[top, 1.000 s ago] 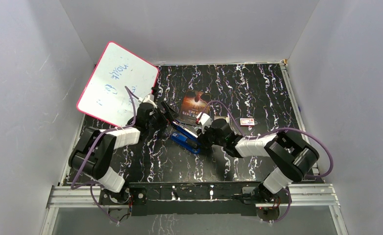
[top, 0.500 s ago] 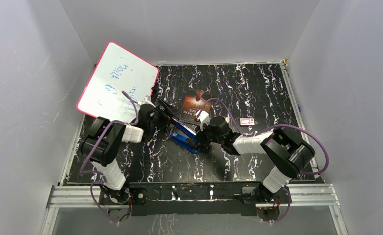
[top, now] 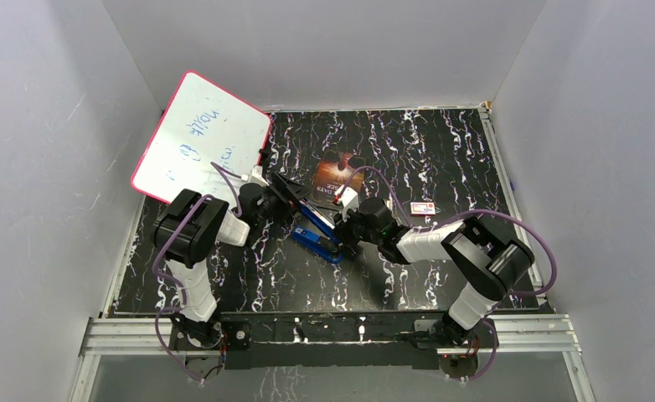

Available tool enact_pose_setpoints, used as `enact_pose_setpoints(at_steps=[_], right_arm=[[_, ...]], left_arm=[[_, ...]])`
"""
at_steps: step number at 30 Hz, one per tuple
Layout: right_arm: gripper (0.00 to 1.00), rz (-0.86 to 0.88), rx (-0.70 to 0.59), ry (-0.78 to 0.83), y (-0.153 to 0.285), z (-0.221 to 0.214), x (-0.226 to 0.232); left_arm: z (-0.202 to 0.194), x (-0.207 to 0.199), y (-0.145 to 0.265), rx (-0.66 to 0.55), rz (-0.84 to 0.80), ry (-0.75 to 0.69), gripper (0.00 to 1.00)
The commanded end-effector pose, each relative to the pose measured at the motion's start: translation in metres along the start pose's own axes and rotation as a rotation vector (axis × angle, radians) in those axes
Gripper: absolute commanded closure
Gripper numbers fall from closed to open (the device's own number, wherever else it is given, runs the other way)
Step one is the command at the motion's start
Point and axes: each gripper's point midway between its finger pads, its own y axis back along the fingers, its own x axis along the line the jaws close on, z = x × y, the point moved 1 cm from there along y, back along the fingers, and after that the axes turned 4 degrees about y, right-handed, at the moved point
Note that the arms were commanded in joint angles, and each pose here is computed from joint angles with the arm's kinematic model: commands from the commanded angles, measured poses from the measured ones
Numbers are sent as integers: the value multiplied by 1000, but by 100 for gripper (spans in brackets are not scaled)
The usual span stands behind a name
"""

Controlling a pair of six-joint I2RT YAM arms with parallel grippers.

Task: Load the staples into the stapler

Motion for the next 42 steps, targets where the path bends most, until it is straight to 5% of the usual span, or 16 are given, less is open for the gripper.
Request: enact_pose_setpoints(at_steps=[1,11,21,27,42], right_arm=[[100,114,-116,63,-12,40,18],[100,82,21,39,6,5,16],[100,27,80,21,26,-12,11],[100,15,46,23,13,1,6],[100,-4,1,30,2,10,1]], left_arm=[[-15,-23,5,63,-117,-44,19],[3,-36,0,-16,-150,-131,36],[7,-36,-3,-21,-149,-209,37],[15,-44,1,-32,-102,-343,28],[1,-61,4,-38,-21,-607,37]])
